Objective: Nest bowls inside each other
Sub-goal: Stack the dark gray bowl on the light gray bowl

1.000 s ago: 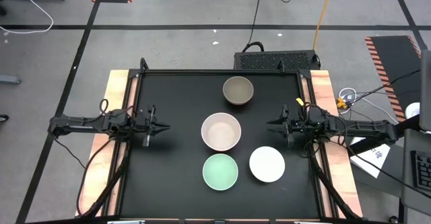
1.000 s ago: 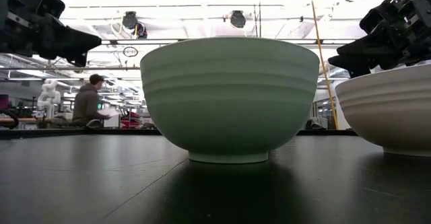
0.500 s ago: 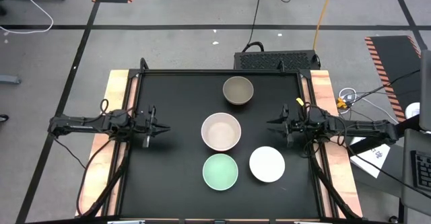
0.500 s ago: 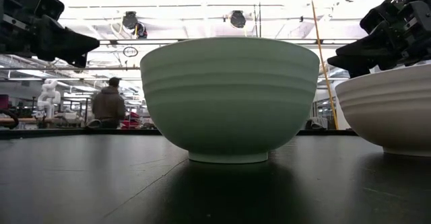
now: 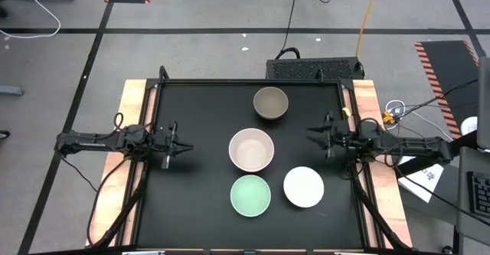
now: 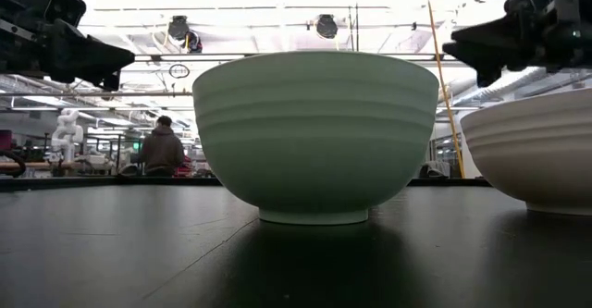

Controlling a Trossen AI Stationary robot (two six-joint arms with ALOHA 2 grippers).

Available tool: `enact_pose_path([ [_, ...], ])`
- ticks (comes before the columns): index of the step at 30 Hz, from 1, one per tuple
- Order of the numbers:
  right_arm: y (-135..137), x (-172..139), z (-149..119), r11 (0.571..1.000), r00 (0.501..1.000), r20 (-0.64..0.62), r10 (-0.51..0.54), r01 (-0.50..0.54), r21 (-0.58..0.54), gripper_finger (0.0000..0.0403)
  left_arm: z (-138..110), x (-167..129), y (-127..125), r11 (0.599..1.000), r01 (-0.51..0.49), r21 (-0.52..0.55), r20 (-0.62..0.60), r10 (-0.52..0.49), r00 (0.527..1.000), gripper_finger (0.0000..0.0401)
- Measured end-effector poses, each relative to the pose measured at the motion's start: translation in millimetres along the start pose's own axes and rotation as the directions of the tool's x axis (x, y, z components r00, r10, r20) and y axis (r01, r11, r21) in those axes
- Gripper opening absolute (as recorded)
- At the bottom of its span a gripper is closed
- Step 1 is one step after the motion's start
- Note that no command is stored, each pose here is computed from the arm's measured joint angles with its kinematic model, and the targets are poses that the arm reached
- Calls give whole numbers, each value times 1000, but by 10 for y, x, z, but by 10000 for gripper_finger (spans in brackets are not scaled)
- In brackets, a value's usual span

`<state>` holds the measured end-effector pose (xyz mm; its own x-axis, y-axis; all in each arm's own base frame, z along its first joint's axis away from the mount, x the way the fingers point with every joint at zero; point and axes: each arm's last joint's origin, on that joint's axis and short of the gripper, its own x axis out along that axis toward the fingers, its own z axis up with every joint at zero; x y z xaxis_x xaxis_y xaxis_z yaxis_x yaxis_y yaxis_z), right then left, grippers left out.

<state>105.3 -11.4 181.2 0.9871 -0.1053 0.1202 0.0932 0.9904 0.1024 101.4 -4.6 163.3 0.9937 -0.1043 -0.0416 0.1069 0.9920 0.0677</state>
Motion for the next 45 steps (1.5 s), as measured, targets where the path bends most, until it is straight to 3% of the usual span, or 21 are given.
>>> enact_pose_path([
  [4, -39, 4, 11, 999, 999, -2, -39, 39, 1, 143, 0, 0, 0, 1000, 0, 4, 0, 0, 1000, 30],
  [7, -92, 18, -43, 996, 991, -92, -93, 94, 9, 143, 1, 0, 0, 1000, 0, 22, 0, 0, 1000, 30],
  [16, -260, 131, 193, 965, 955, -157, -250, 259, 39, 144, 0, 1, 0, 1000, 0, 5, -1, 0, 1000, 30],
  [21, -422, 217, 232, 928, 885, -320, -340, 370, 37, 144, -22, 18, 0, 1000, 2, 21, -29, -1, 1000, 31],
  [26, -590, 356, 338, 926, 858, -414, -304, 369, 85, 144, -50, 37, 0, 1000, 3, 20, -63, -2, 998, 31],
  [30, -762, 483, 471, 908, 823, -451, -345, 415, 62, 144, -62, 46, 0, 1000, 2, 7, -76, -2, 997, 31],
  [37, -1111, 678, 662, 872, 737, -566, -370, 486, 63, 144, -63, 46, 0, 1000, 2, 1, -78, -2, 997, 31],
  [43, -1358, 788, 688, 841, 624, -693, -361, 539, 46, 144, -63, 46, 0, 1000, 2, 3, -78, -2, 997, 31],
  [45, -1428, 839, 678, 843, 612, -713, -341, 536, 56, 144, -63, 46, 0, 1000, 2, 3, -78, -2, 997, 31],
])
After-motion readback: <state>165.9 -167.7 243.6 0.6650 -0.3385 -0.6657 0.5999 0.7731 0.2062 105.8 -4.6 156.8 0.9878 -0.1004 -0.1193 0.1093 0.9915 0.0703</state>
